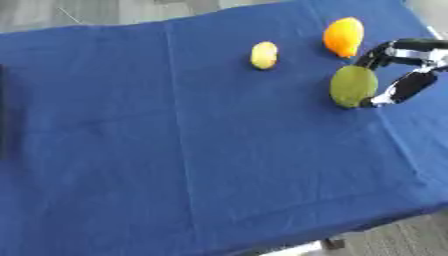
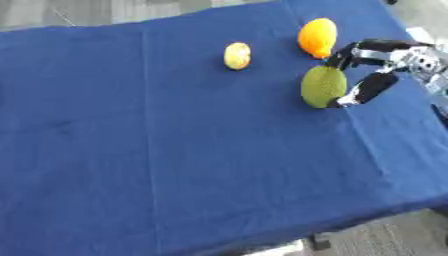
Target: Pick up the objects with one hand, pass them to the other hand, and then place them into the box on the other side of the table.
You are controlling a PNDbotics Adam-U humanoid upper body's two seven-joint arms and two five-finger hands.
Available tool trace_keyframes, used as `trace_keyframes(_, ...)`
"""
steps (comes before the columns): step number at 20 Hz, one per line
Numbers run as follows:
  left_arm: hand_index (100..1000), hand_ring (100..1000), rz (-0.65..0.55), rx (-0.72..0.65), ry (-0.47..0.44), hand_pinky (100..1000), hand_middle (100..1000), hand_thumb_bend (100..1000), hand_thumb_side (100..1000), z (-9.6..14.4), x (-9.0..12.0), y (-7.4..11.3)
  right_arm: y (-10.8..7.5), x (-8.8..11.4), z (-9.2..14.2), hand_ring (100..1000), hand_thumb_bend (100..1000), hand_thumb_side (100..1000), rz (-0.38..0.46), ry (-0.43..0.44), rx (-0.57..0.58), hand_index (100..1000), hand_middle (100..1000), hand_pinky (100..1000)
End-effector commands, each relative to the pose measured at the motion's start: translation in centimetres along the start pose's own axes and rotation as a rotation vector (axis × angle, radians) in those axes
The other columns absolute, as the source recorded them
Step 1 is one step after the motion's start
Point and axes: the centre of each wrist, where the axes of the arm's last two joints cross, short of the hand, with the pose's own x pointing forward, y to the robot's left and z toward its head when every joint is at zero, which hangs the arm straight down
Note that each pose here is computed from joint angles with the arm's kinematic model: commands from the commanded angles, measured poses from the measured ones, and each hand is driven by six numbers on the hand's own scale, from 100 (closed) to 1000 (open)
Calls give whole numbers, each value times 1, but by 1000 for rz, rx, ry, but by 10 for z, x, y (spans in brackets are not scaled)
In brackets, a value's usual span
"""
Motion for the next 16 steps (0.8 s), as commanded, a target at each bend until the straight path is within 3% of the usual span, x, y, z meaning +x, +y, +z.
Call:
trace_keyframes(1, 879, 861, -5, 4, -39, 747, 890, 684, 656, -3, 14, 5, -11, -5, 4, 816, 564, 367, 41, 40, -35, 866, 795, 849)
trace_keyframes(9, 879, 860, -4, 0, -35, 747, 890, 681, 659, -3, 13, 4, -11, -7, 1, 808, 554, 355, 68, 75, -70, 866, 791, 846)
trace_keyframes(15, 878, 860, 0, -3, -33, 748, 890, 679, 660, -2, 12, 3, -6, -6, -6, 779, 521, 242, 82, 80, -81, 822, 733, 834)
trace_keyframes(16, 878, 860, 0, -4, -33, 748, 890, 678, 660, -2, 12, 3, -5, -6, -7, 760, 502, 193, 83, 79, -81, 778, 677, 827)
